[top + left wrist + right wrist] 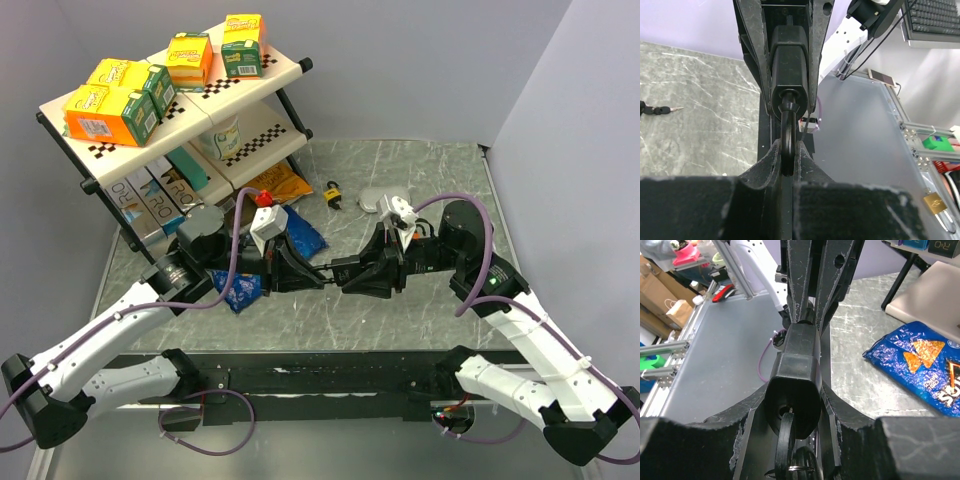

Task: Lock with the key
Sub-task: Lock the lock.

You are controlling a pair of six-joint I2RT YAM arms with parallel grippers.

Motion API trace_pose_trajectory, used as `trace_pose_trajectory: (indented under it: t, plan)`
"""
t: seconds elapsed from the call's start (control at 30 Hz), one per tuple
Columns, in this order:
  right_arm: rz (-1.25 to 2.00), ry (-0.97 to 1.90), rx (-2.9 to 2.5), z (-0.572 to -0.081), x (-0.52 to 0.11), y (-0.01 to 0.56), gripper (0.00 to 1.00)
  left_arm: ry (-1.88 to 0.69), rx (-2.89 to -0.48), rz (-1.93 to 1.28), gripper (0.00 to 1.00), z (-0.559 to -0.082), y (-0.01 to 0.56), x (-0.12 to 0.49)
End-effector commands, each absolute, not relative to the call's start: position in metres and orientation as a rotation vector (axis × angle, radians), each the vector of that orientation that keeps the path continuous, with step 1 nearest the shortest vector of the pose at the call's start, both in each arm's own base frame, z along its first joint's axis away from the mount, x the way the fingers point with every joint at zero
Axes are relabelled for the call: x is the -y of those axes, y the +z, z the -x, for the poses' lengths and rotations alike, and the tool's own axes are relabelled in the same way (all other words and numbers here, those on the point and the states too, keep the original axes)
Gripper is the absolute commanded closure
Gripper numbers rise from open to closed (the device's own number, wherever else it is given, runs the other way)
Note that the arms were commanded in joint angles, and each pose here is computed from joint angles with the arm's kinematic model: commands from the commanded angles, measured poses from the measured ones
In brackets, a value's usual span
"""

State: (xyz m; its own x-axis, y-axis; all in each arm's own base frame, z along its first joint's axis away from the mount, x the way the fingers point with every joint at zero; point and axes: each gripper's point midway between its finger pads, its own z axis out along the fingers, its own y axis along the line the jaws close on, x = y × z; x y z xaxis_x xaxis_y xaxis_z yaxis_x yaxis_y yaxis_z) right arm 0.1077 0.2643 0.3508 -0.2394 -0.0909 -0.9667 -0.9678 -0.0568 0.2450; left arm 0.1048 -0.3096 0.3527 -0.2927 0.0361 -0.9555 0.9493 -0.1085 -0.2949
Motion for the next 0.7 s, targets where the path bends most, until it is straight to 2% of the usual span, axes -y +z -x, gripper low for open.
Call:
trace_pose_trajectory:
  t: [0.0,0.67]
  plan:
    - [1.247,1.437,-1.388,-0.105,-0.284,0.343,1.00,-1.520,-1.112,-1.107,0.99,-0.100,0.422,0.328]
    - [1.267,1.469,-1.445,-0.105,-0.305,0.318,1.00,-1.583,-1.073,-1.043,0.99,-0.101,0.440,0.353]
